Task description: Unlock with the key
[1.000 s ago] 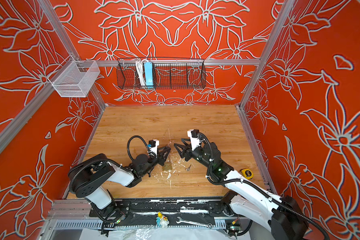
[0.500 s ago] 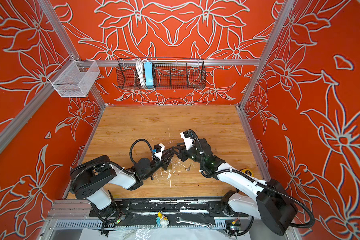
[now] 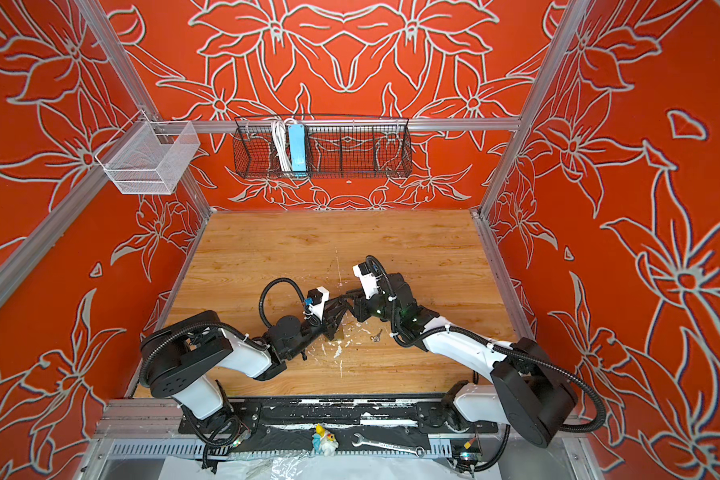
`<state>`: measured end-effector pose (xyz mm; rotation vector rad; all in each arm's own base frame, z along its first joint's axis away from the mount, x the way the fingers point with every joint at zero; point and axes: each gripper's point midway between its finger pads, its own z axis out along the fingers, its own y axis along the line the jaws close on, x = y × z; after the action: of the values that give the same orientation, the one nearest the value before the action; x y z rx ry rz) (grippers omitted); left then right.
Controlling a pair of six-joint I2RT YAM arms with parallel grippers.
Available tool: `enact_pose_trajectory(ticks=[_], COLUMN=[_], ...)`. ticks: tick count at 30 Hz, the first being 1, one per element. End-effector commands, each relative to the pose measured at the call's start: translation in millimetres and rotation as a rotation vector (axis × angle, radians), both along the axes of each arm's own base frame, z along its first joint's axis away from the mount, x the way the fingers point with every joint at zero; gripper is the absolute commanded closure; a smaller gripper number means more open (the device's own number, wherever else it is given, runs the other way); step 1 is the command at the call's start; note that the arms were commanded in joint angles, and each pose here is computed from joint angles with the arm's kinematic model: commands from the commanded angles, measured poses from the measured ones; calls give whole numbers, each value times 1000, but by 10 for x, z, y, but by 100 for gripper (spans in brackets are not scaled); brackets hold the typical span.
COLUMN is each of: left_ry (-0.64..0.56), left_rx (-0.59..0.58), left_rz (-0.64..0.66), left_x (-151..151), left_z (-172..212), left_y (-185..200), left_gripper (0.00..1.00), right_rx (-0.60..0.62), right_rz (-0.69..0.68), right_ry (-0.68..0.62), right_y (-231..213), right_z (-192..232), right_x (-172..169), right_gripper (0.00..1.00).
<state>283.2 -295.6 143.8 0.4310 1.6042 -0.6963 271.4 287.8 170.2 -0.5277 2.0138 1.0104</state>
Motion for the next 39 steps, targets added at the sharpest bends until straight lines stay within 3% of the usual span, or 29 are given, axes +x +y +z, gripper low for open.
enact_pose_trajectory(ticks=[1,7,11,12,14,15,21,25,31,37,39], left_ry=[-63,-55,-62,-60,-38,-29,14,48,-85,-127,-107], left_rx=[-80,-91,-100,-104,-101,-87,-36,108,99,186,188], left_rz=[9,19,51,61,71,50,-115,-127,-466,-620,-653], left_x=[-2,13,28,39,68,56,-71,-70,-664,-943,-958], left_z=[299,306,350,358,350,346,487,607,811,872,876], left_y=[8,17,86,99,95,65,118,244,168,168,144], left_gripper=[100,100,100,86,19,3,3,3,2,26,39], right_rx=[31,20,6,4,-3,-6,-21,44,181,259,268], right_rz=[18,20,11,4,-20,-31,-213,-262,-61,205,238], right_ry=[-11,-13,-23,-29,-53,-70,-216,-271,-391,-398,-400], right_y=[68,65,44,32,-14,-42,-548,-769,-570,-284,-260], right_z=[138,140,136,139,162,188,502,663,871,1000,1001], right_x=[24,26,39,49,73,78,214,187,-146,-450,-491], right_gripper=[84,100,100,100,100,100,100,100,100,100,100])
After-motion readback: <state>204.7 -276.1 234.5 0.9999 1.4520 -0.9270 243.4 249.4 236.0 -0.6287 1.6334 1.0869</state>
